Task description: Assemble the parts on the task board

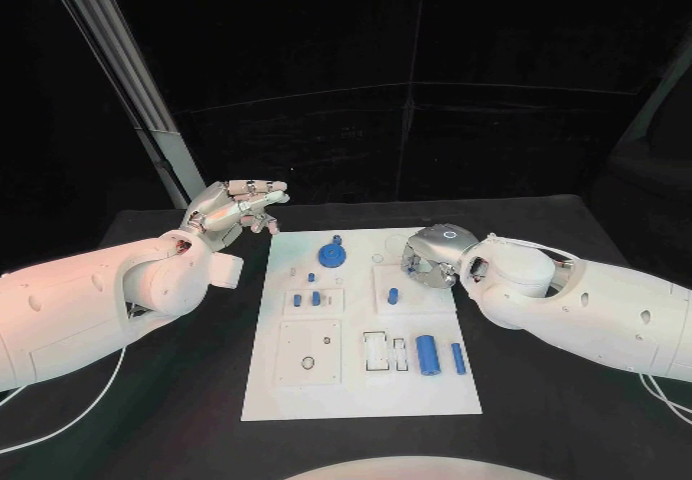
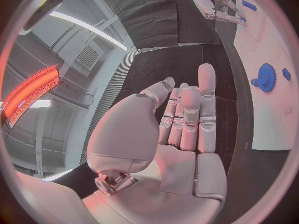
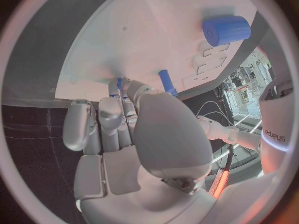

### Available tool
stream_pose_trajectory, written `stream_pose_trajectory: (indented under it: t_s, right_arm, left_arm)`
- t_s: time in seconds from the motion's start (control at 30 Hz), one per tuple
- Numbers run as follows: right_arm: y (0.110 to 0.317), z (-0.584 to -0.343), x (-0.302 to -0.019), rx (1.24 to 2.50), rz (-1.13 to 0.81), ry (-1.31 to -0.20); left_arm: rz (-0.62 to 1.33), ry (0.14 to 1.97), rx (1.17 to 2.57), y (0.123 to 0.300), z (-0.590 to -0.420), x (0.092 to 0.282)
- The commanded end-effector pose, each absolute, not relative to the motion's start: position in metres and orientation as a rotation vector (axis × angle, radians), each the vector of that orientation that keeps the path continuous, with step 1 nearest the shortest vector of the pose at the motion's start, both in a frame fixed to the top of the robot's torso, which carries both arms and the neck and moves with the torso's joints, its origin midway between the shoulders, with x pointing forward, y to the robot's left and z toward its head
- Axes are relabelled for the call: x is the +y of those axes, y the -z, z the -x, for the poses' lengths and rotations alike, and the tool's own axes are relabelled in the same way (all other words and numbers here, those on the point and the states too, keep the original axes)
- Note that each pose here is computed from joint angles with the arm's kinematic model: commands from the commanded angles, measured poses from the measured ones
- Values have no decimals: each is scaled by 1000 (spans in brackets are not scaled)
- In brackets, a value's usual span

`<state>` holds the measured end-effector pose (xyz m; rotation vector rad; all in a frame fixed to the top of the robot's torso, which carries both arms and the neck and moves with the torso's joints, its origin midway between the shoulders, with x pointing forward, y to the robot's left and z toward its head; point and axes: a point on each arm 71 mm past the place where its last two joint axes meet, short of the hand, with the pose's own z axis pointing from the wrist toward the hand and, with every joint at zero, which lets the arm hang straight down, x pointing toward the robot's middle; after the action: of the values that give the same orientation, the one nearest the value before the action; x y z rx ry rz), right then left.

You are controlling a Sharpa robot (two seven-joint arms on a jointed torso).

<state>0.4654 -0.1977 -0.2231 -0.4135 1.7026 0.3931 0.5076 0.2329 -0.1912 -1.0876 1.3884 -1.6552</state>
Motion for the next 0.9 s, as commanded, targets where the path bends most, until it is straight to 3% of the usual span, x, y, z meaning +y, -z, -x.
stream_pose_trajectory:
  t_s: [0.03,0.57,0.7,0.9]
  right_arm:
    - [217,-463,-195,1645,418,-390]
    - [197,-441,-191,1591,411,-462]
    - [177,-429,-178,1505,368,-595]
    - [164,-417,-161,1445,305,-764]
  left_arm:
    - [1076,1667,1354,188,-508,234]
    - [1080,1661,1356,189,-508,236]
    - [1080,1664,1358,189,-508,235]
    - [1080,1670,1363,190,-507,232]
